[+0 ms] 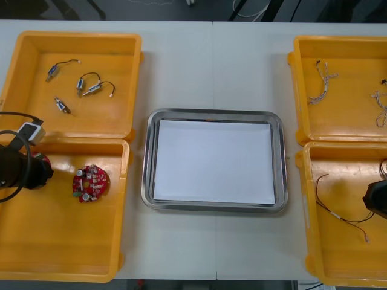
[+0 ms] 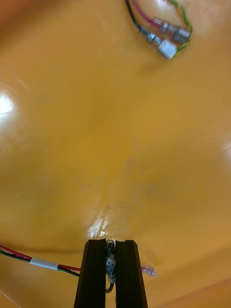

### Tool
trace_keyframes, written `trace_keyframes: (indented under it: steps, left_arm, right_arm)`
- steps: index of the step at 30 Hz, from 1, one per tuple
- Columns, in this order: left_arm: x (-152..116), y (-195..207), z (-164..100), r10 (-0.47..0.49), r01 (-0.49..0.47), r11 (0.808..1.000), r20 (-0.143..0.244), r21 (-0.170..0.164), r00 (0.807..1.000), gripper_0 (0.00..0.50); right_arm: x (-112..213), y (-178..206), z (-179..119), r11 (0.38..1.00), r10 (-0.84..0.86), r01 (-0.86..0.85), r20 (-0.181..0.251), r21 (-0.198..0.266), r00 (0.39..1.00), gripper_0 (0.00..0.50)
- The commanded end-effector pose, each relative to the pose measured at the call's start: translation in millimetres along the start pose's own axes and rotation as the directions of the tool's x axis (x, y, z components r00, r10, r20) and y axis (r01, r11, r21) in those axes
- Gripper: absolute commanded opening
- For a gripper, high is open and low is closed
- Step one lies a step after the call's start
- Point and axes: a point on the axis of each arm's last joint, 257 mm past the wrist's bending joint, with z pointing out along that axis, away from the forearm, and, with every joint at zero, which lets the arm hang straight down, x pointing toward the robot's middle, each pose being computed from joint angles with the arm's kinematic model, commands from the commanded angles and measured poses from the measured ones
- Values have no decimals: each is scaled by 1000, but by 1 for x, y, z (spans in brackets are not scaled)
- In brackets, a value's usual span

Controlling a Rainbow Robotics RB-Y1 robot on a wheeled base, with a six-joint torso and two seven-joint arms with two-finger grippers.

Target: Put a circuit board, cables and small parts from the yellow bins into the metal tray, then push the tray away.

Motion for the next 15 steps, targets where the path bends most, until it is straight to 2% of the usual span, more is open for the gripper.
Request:
trace_keyframes:
  steps: [1, 3, 4, 5, 6, 7, 8, 15]
  left_arm:
    - [-15, 15, -9, 96, -96, 995, 16, -39, 995, 401]
    - [-14, 14, -8, 96, -96, 995, 14, -37, 995, 396]
    - [-14, 14, -8, 98, -97, 995, 16, -37, 995, 359]
    - [-14, 14, -8, 98, -97, 995, 14, -37, 995, 237]
    - [-13, 14, -8, 97, -96, 995, 12, -35, 995, 83]
    - [-13, 14, -8, 98, -98, 995, 14, -35, 995, 13]
    - [-14, 14, -9, 101, -101, 994, 15, -35, 995, 0]
    - [-13, 13, -8, 102, -102, 994, 12, -32, 995, 0]
  right_arm:
    - [-36, -9, -28, 1000, -6, 4, 83, 23, 996, 0]
    - [-42, -14, -33, 999, -16, 13, 95, 38, 995, 0]
    - [-43, -16, -33, 999, -18, 14, 97, 43, 995, 0]
    - [-45, -19, -35, 999, -18, 13, 101, 50, 995, 0]
    - [-46, -22, -36, 998, -18, 12, 105, 58, 994, 0]
    - [-47, -23, -37, 998, -20, 13, 106, 61, 994, 0]
    - [-49, -27, -38, 997, -19, 12, 108, 70, 994, 0]
    - [-54, -53, -45, 991, -33, 16, 122, 136, 992, 0]
